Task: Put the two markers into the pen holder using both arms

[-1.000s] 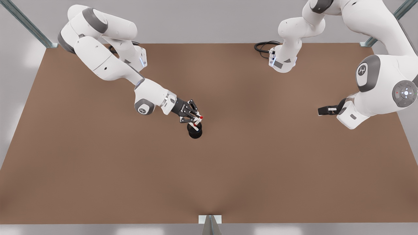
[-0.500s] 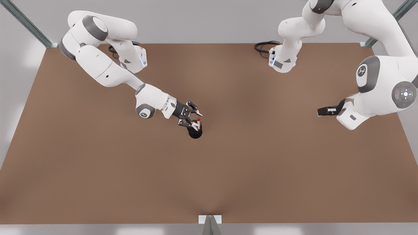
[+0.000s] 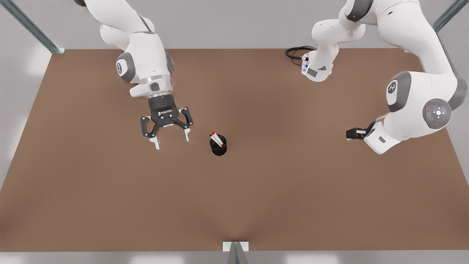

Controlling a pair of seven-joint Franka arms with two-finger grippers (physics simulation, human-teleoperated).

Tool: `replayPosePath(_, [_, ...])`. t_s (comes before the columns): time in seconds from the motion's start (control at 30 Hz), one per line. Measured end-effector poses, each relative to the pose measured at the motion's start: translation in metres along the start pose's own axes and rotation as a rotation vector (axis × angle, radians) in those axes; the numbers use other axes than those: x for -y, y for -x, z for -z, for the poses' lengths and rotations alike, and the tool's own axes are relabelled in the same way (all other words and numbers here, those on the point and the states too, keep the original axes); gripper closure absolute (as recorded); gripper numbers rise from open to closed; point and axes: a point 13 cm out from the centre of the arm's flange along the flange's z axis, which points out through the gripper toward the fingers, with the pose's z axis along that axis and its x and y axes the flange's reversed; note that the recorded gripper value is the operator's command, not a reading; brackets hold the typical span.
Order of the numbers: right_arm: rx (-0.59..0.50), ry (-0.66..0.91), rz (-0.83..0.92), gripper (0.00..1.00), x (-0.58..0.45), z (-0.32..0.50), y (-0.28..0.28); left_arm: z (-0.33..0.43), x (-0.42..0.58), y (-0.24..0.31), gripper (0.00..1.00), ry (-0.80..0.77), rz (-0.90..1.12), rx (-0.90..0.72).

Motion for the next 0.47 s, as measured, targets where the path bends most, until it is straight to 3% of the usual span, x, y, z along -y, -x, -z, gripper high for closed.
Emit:
replayPosePath(0.07, [-0.212, -0.030, -0.214, 0.00, 0.053, -0.014, -0.018, -0.004, -0.001, 0.008, 0.00, -0.003, -0.011, 0.007])
replayPosePath(0.13, [-0.474, -0.119, -0.429, 0.00, 0.170, -0.036, -0.104, -0.006, -0.003, 0.012, 0.00, -0.003, -0.022, 0.014])
replayPosePath(0.2, [-0.661, -0.165, -0.582, 0.00, 0.253, -0.043, -0.172, -0.006, -0.004, 0.014, 0.00, -0.003, -0.033, 0.019])
replayPosePath(0.33, [-0.888, -0.074, -0.591, 0.00, 0.226, -0.036, -0.206, -0.007, -0.007, 0.017, 0.00, -0.002, -0.050, 0.025])
replayPosePath(0.47, [-0.990, -0.009, -0.564, 0.00, 0.221, -0.028, -0.225, -0.009, -0.008, 0.019, 0.00, -0.002, -0.066, 0.025])
